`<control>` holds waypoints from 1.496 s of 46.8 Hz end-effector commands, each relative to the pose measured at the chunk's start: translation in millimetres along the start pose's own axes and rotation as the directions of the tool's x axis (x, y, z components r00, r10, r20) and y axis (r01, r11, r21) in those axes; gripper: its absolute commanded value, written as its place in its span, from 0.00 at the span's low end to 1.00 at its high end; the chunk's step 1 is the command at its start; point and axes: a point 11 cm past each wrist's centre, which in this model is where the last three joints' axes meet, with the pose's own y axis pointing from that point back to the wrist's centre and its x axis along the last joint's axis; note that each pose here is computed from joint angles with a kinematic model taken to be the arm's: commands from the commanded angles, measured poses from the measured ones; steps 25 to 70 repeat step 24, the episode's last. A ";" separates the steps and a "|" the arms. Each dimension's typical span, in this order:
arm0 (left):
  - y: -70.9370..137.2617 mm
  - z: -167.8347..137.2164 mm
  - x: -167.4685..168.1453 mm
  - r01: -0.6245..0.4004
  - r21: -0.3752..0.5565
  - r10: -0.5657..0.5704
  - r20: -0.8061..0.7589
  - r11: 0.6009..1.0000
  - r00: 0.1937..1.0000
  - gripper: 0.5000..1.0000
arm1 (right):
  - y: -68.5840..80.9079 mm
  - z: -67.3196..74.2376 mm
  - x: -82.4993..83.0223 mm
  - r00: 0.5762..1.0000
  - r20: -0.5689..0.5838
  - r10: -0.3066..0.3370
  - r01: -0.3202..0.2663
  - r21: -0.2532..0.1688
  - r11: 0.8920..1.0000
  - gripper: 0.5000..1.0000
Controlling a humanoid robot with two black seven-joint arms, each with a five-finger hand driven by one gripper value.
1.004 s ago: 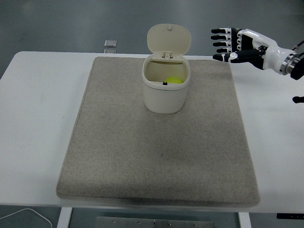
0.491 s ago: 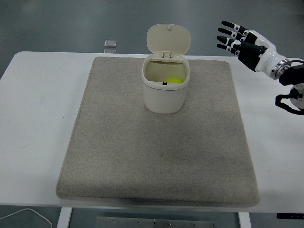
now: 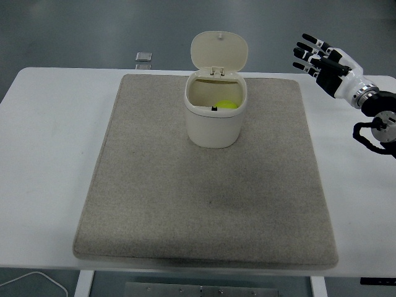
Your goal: Pick up the tennis ball and place it in the box.
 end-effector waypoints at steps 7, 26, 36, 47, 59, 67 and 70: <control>0.1 -0.3 0.5 -0.001 0.000 0.001 0.000 1.000 1.000 0.98 | -1.1 8.2 -7.1 1.000 -0.012 -0.029 0.028 -0.017 0.999 0.86; 0.1 -0.3 0.4 -0.001 0.000 0.001 0.001 1.000 1.000 0.98 | -3.0 8.5 -11.2 0.999 -0.008 -0.032 0.032 -0.007 0.999 0.86; 0.1 -0.3 0.4 -0.001 0.000 0.001 0.001 1.000 1.000 0.98 | -3.0 8.5 -11.2 0.999 -0.008 -0.032 0.032 -0.007 0.999 0.86; 0.1 -0.3 0.4 -0.001 0.000 0.001 0.001 1.000 1.000 0.98 | -3.0 8.5 -11.2 0.999 -0.008 -0.032 0.032 -0.007 0.999 0.86; 0.1 -0.3 0.4 -0.001 0.000 0.001 0.001 1.000 1.000 0.98 | -3.0 8.5 -11.2 0.999 -0.008 -0.032 0.032 -0.007 0.999 0.86; 0.1 -0.3 0.4 -0.001 0.000 0.001 0.001 1.000 1.000 0.98 | -3.0 8.5 -11.2 0.999 -0.008 -0.032 0.032 -0.007 0.999 0.86; 0.1 -0.3 0.4 -0.001 0.000 0.001 0.001 1.000 1.000 0.98 | -3.0 8.5 -11.2 0.999 -0.008 -0.032 0.032 -0.007 0.999 0.86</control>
